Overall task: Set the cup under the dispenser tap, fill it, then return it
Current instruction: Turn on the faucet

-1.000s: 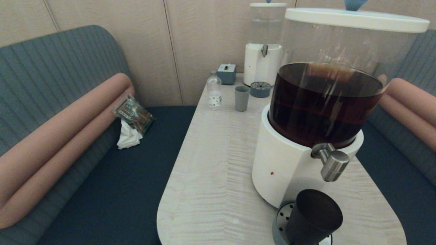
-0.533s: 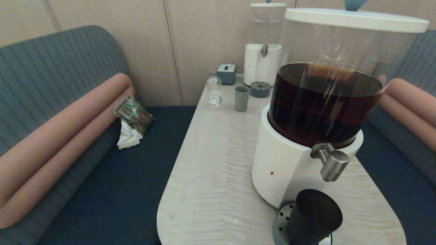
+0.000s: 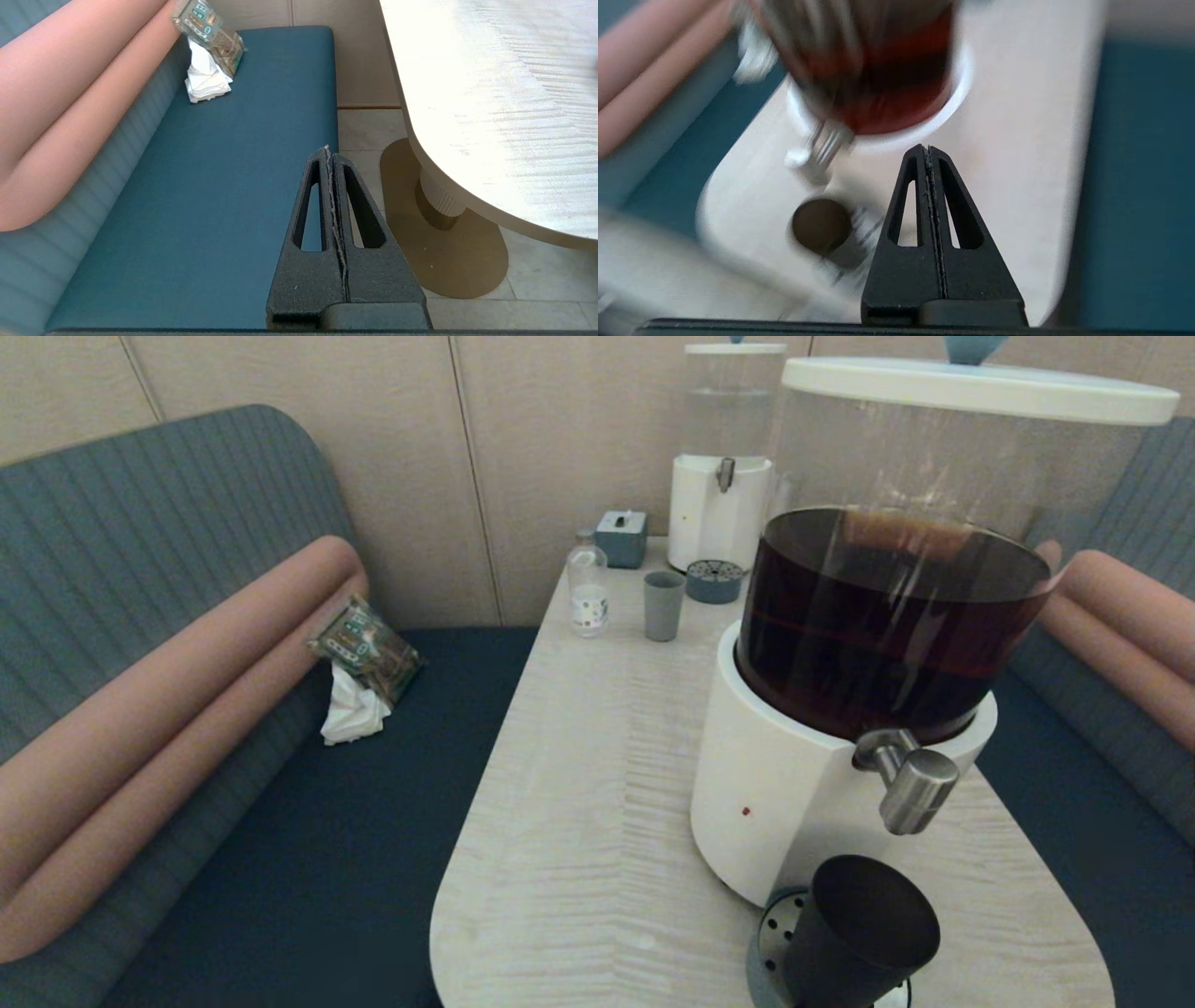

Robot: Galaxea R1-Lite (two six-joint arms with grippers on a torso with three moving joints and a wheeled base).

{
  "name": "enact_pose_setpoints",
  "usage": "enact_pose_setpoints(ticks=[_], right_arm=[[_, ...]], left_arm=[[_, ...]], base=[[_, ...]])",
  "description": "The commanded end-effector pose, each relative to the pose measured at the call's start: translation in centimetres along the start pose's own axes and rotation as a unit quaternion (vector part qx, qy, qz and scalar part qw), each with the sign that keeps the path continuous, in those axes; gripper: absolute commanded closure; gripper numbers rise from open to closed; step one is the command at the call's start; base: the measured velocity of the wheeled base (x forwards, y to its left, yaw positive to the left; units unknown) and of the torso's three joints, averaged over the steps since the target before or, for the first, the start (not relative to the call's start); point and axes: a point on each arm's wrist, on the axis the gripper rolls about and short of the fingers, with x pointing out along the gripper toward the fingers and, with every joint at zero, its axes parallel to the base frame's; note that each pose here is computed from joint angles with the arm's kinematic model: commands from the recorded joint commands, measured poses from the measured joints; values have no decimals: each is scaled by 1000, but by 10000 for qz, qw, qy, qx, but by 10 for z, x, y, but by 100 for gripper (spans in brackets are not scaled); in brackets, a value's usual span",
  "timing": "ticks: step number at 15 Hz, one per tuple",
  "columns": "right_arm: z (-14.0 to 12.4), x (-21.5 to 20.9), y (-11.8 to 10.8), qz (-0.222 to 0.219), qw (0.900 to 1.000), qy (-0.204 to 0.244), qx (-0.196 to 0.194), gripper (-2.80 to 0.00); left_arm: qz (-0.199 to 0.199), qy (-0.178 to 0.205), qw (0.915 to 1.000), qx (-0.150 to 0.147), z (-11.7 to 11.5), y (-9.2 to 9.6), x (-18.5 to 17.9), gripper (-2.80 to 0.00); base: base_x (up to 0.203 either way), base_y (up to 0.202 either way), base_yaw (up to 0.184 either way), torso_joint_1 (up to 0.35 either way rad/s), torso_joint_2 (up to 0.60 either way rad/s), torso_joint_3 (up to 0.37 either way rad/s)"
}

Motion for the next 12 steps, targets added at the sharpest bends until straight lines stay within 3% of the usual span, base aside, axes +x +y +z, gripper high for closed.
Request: enact_pose_setpoints(ticks=[1,3,7,12], right_arm=[[0,36,-7,223,9970,714,197,0],[-10,49,-7,440,9905,1264,313,0],[-21,75,-10,571,9798,1867,433,0],[-26,82,-2,975,9739,2030,282,0]], left_arm=[[2,-3,10000,1,0,0,0,0],[2,-3,10000,1,0,0,0,0],[2,-3,10000,1,0,0,0,0],[2,-3,10000,1,0,0,0,0]], base=[[0,0,0,0,0,0],[0,0,0,0,0,0],[0,0,0,0,0,0],[0,0,0,0,0,0]])
